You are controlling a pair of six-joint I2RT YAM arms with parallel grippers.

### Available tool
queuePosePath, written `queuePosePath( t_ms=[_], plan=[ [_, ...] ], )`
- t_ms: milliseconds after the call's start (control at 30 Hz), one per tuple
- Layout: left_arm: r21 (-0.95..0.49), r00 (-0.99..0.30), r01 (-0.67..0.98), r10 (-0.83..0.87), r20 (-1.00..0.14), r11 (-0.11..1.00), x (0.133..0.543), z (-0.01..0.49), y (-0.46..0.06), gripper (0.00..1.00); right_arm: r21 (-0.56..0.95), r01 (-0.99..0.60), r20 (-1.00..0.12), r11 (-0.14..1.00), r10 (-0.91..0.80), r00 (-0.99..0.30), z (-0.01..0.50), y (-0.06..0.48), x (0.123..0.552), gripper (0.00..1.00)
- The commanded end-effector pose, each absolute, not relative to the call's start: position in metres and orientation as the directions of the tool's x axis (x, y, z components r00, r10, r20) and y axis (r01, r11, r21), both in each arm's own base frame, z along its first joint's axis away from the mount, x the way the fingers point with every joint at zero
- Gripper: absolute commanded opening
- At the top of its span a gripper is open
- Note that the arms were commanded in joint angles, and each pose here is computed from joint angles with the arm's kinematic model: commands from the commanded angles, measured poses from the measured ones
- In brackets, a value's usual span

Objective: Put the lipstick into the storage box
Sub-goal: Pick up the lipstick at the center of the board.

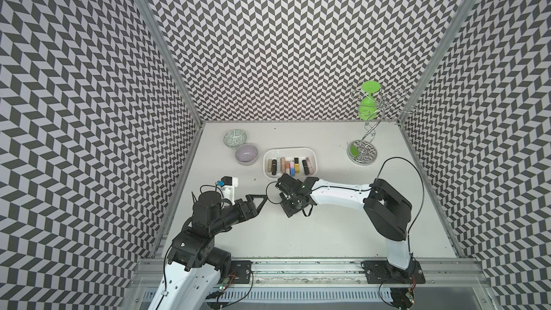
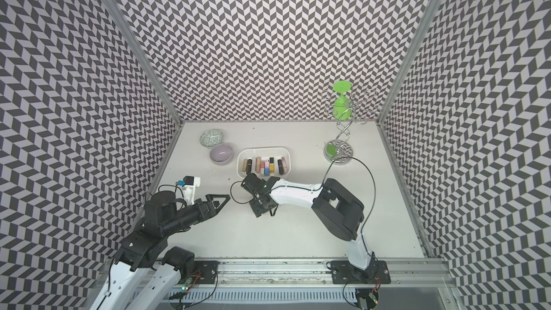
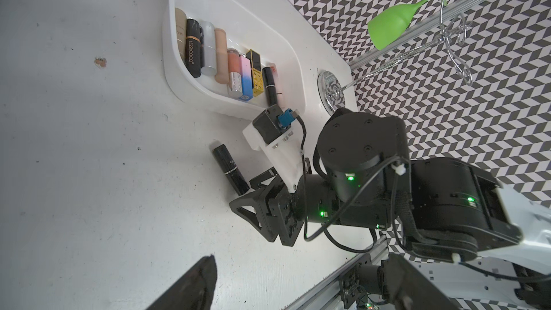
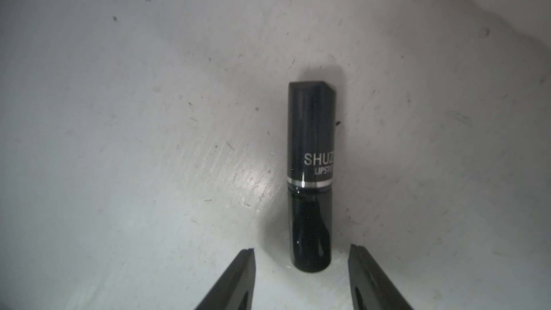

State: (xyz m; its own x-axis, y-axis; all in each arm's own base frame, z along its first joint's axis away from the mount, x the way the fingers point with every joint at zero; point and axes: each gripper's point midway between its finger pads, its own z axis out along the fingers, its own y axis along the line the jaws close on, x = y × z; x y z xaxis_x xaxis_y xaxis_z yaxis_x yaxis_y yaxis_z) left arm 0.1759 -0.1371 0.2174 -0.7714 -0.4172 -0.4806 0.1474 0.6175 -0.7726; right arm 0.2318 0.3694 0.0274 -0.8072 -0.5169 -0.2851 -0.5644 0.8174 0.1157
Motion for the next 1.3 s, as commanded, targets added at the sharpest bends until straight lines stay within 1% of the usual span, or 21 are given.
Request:
queuePosePath(
  t_ms=[0, 367, 467, 600, 733, 967, 1167, 1233, 1267],
  plan=[
    [-0.769, -0.765, 0.135, -0.428, -0.482, 0.624, 0.177, 0.215, -0.134, 0.92, 0.09, -0.57, -0.302, 0.817, -0.523, -0.797, 0.025, 0.376, 0.237, 0.53],
    [-0.741, -0.752, 0.145, -0.414, -0.513, 0.656, 0.17, 0.222, -0.128, 0.93, 0.042, -0.565, -0.29, 0.824, -0.531, -0.796, 0.009, 0.381, 0.245, 0.49],
    [-0.735, -0.748, 0.145, -0.413, -0.519, 0.662, 0.169, 0.223, -0.126, 0.93, 0.031, -0.564, -0.284, 0.825, -0.534, -0.797, 0.007, 0.381, 0.247, 0.43],
    [-0.73, -0.744, 0.149, -0.411, -0.526, 0.667, 0.169, 0.225, -0.125, 0.93, 0.027, -0.559, -0.282, 0.829, -0.53, -0.8, 0.006, 0.38, 0.247, 0.31],
    [-0.733, -0.742, 0.15, -0.413, -0.527, 0.664, 0.17, 0.225, -0.126, 0.93, 0.015, -0.556, -0.277, 0.831, -0.53, -0.801, 0.006, 0.374, 0.245, 0.28],
    [-0.741, -0.739, 0.147, -0.425, -0.522, 0.655, 0.17, 0.225, -0.126, 0.93, 0.014, -0.547, -0.291, 0.837, -0.52, -0.803, 0.014, 0.366, 0.243, 0.26],
    [-0.761, -0.737, 0.147, -0.443, -0.51, 0.632, 0.17, 0.225, -0.127, 0.93, 0.047, -0.542, -0.317, 0.839, -0.502, -0.805, 0.028, 0.364, 0.239, 0.25],
    [-0.771, -0.738, 0.148, -0.45, -0.503, 0.62, 0.17, 0.226, -0.129, 0.99, 0.058, -0.538, -0.326, 0.841, -0.493, -0.807, 0.034, 0.362, 0.237, 0.24],
    [-0.775, -0.737, 0.153, -0.452, -0.503, 0.614, 0.171, 0.227, -0.13, 0.99, 0.063, -0.537, -0.33, 0.841, -0.49, -0.807, 0.037, 0.36, 0.235, 0.24]
  ],
)
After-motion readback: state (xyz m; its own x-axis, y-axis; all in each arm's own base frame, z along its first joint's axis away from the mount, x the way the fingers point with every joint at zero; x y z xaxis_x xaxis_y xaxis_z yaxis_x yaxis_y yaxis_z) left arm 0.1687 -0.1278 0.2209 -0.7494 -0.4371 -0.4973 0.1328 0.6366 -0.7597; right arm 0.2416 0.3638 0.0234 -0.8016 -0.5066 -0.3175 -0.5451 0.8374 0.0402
